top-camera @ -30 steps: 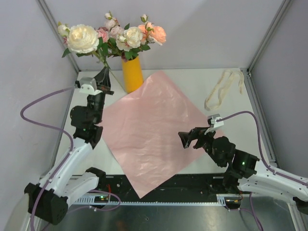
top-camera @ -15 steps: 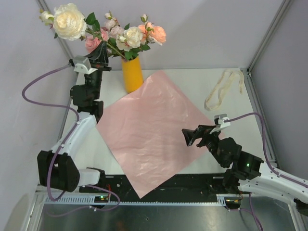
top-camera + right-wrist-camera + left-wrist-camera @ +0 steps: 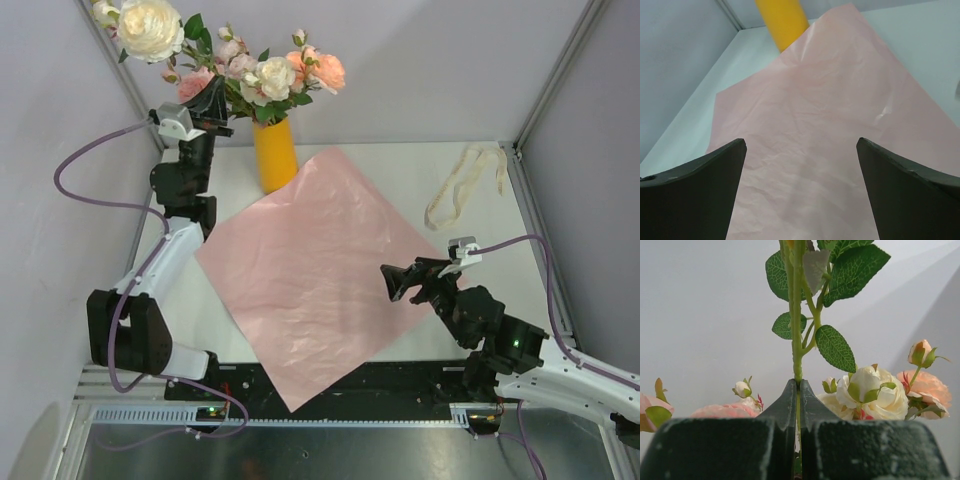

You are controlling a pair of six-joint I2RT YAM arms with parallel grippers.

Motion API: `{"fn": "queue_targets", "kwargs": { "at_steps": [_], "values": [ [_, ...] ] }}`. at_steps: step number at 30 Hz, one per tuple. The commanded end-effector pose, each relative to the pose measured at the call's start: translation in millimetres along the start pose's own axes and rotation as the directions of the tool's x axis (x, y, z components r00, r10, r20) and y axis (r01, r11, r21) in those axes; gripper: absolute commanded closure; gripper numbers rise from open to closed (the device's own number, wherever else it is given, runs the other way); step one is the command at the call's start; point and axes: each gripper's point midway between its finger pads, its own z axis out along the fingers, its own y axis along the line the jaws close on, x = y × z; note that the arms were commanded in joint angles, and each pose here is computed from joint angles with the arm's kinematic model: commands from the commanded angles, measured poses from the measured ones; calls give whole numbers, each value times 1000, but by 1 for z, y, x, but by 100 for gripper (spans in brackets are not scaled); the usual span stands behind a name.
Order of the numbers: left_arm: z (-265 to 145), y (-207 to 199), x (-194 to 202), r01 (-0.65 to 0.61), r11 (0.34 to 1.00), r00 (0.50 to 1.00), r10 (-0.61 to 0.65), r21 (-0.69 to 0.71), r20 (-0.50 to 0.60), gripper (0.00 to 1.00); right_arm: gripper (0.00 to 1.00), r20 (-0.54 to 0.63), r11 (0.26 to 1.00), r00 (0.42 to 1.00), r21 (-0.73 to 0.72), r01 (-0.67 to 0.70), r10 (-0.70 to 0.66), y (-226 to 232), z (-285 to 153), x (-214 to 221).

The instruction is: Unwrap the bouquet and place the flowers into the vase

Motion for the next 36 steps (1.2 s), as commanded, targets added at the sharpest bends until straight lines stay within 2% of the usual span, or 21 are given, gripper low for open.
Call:
{"fn": "queue_targets", "kwargs": {
  "at_steps": [1, 13, 23, 36],
  "values": [
    [12, 3, -33, -73, 997, 993, 72, 8, 94, 100, 1, 65, 999, 997, 7, -39, 39, 1, -2, -22],
    [9, 8, -4, -166, 986, 986, 166, 22, 0, 100, 1, 62, 999, 997, 13, -46, 45, -1, -3, -21],
    [-6, 7, 56, -217, 973, 967, 225, 81, -123, 100, 1, 54, 999, 998, 18, -39, 38, -1, -2, -19],
    [-21, -4, 133, -181, 972, 944, 214, 149, -250, 100, 1, 45, 999, 999, 33, -29, 28, -4, 3, -16]
  ]
}}
